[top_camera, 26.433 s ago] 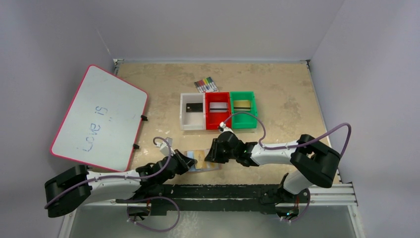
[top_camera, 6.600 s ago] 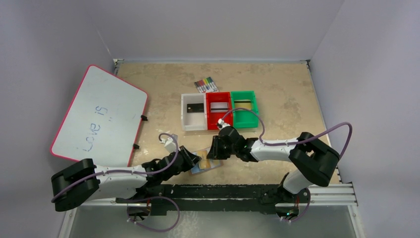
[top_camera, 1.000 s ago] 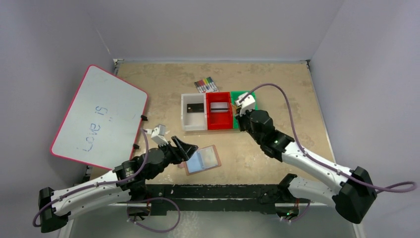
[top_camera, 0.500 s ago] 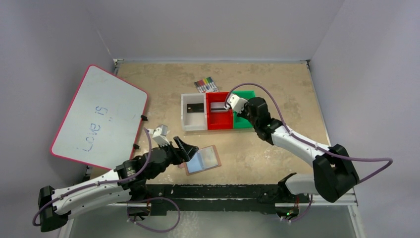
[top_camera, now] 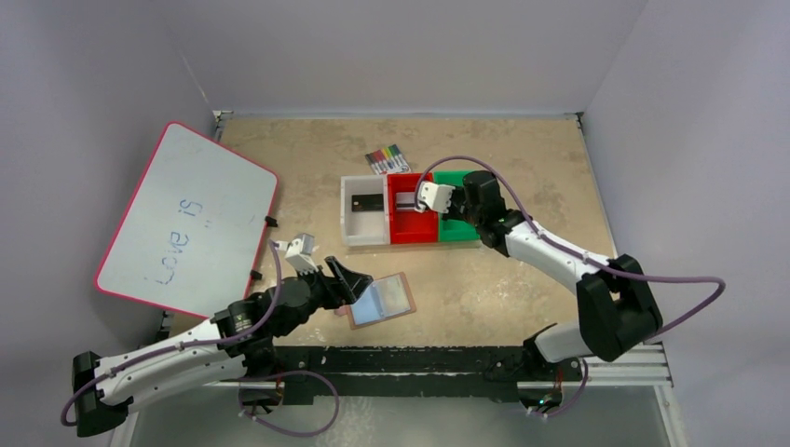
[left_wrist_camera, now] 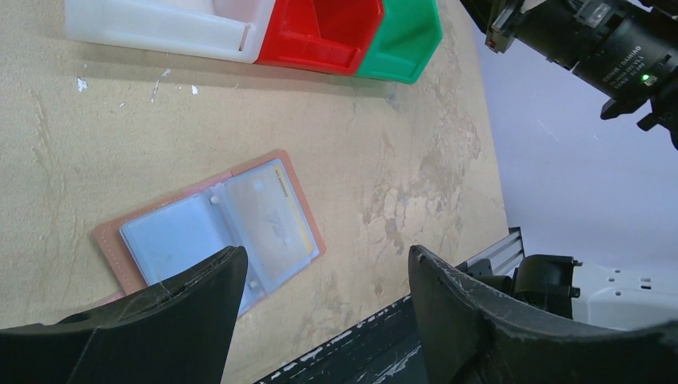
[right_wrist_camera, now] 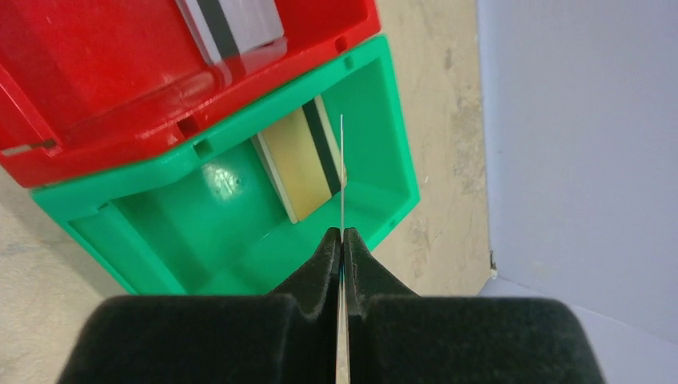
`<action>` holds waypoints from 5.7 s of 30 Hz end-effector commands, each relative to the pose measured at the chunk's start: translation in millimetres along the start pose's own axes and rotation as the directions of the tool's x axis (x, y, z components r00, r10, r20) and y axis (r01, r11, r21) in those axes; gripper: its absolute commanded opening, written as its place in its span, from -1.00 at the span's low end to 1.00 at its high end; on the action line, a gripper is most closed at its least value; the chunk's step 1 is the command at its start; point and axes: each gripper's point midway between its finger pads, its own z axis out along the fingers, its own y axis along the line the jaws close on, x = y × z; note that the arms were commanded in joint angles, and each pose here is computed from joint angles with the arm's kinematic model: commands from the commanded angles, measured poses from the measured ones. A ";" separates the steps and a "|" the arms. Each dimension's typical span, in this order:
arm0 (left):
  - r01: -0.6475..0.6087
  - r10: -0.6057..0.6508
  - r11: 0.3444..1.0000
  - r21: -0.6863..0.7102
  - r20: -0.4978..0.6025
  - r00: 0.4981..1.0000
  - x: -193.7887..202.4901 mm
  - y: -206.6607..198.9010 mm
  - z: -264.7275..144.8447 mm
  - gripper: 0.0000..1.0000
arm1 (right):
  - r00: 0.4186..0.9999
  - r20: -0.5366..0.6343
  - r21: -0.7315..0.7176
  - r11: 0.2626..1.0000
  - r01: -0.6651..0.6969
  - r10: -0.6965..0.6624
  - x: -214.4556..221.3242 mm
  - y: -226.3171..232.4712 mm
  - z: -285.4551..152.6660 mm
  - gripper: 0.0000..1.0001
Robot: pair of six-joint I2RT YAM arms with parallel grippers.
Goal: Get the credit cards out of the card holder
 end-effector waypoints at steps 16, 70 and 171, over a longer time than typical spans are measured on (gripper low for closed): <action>0.009 -0.011 0.999 0.036 0.061 0.998 -26.9 -17.0 -15.0 0.47 | 0.995 -0.081 -0.034 0.998 0.057 -0.059 24.2 -9.5 46.9 -1.00; 0.024 -0.025 1.000 0.012 0.060 0.998 -27.8 -14.0 -15.9 0.43 | 0.993 -0.097 -0.158 0.986 0.048 -0.064 39.1 -2.7 73.4 -0.53; -0.144 0.085 0.864 -0.483 -0.143 0.986 48.0 101.9 22.0 -0.35 | 0.029 -0.407 -0.216 -0.066 -0.974 0.913 -135.0 230.8 -49.3 -0.09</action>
